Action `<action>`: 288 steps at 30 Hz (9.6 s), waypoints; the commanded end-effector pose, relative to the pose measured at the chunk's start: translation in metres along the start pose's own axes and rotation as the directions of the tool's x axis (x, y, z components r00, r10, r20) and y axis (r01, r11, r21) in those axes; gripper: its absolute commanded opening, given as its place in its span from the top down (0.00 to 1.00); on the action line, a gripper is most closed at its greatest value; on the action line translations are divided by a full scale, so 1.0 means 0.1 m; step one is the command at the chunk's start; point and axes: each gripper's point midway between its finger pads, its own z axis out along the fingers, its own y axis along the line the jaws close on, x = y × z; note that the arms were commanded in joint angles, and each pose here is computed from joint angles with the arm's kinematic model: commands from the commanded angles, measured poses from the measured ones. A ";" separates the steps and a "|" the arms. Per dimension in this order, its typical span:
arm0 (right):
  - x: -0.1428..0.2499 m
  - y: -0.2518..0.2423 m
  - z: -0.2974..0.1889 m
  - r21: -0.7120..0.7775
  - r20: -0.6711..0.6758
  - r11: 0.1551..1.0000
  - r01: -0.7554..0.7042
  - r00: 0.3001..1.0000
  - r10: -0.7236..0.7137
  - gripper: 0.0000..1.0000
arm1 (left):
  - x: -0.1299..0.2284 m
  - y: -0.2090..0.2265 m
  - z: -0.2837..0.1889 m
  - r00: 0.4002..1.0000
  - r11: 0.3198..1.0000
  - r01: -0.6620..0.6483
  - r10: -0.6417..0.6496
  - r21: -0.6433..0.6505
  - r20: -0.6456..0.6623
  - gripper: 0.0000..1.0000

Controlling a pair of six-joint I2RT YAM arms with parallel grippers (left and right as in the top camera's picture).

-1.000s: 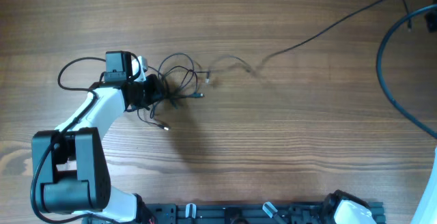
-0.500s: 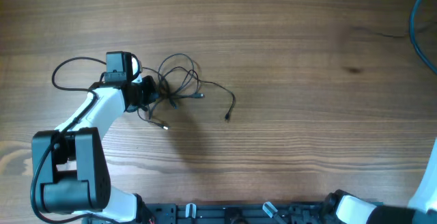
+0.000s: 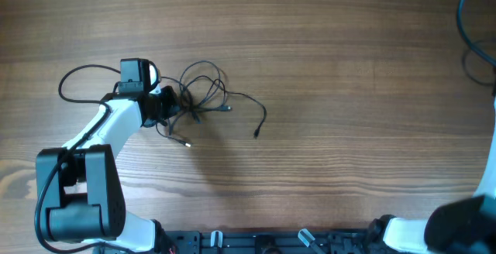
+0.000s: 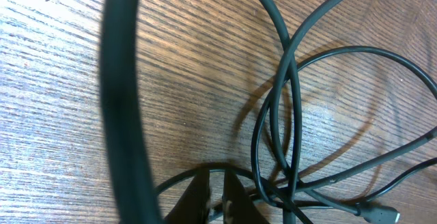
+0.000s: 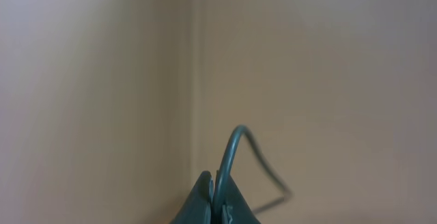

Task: Untangle cables

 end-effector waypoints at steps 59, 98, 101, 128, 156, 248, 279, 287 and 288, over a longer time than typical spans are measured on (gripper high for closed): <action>1.62 -0.25 -0.57 0.192 -0.629 0.952 -0.240 0.714 0.307 0.96 | 0.07 0.06 0.03 1.000 1.000 -0.001 0.000 -0.026 -0.031 0.70; 2.86 0.05 -0.52 0.496 -0.802 0.494 -0.714 -0.159 0.576 0.00 | 0.15 0.09 0.03 0.998 0.999 0.004 -0.007 -0.038 -0.062 0.67; 2.72 0.05 -0.41 0.441 -0.809 0.483 -0.757 -0.101 0.579 0.00 | 0.15 0.09 0.03 0.998 0.999 0.004 -0.007 -0.038 -0.063 0.67; 1.81 0.43 -1.32 -0.046 -0.904 0.844 -0.534 0.382 0.192 0.00 | 0.23 -0.95 -0.23 0.987 0.852 -0.013 0.094 0.523 -0.128 0.95; 2.07 1.53 -2.59 -0.174 -0.969 0.904 -0.390 0.234 -0.086 0.00 | 0.91 -2.98 -2.14 0.843 0.260 -0.390 0.486 0.883 0.229 0.95; 1.54 1.29 -3.12 -0.398 -0.736 0.884 -0.244 0.661 -0.149 0.96 | 0.33 -0.28 -0.70 0.934 0.934 0.340 -0.322 -0.112 0.151 0.96; 1.82 1.26 -3.18 -0.387 -0.903 0.768 -0.510 0.378 -0.203 0.96 | -0.22 0.61 -1.47 0.774 0.772 0.607 -0.629 0.188 0.081 0.96; 2.29 1.73 -3.42 -0.401 -0.916 0.777 -0.485 0.235 -0.325 0.96 | -0.05 -0.08 -1.26 0.910 0.900 0.402 -0.414 0.171 0.036 0.96; 2.35 1.79 -3.46 -0.411 -0.912 0.775 -0.480 0.224 -0.344 0.95 | -0.02 -0.11 -1.24 0.919 0.913 0.381 -0.391 0.148 0.045 0.96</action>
